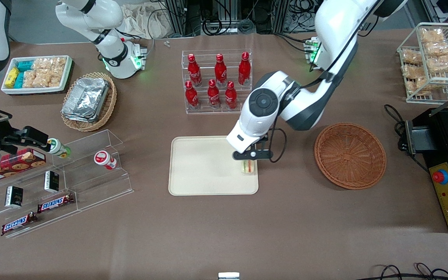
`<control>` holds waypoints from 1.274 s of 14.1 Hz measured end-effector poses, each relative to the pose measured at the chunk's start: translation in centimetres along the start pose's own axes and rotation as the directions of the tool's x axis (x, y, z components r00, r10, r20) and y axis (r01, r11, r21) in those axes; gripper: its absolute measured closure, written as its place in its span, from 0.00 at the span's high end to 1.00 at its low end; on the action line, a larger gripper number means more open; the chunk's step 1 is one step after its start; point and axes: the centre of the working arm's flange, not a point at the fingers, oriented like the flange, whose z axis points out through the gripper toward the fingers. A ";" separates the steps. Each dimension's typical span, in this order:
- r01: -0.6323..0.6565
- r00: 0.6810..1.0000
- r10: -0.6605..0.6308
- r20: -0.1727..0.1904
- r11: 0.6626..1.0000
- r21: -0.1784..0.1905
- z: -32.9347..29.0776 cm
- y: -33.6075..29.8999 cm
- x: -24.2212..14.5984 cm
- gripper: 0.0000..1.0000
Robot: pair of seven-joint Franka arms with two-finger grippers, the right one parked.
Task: Place sandwich from basket to tray
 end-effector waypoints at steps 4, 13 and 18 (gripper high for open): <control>-0.027 1.000 0.027 0.012 0.999 0.034 5.4 0.1 0.4 0.15; -0.035 0.999 0.036 -0.018 0.996 0.087 4.6 -1.3 1.6 0.89; 0.037 0.999 -0.034 -0.020 0.984 0.174 -7.1 -7.9 3.4 0.99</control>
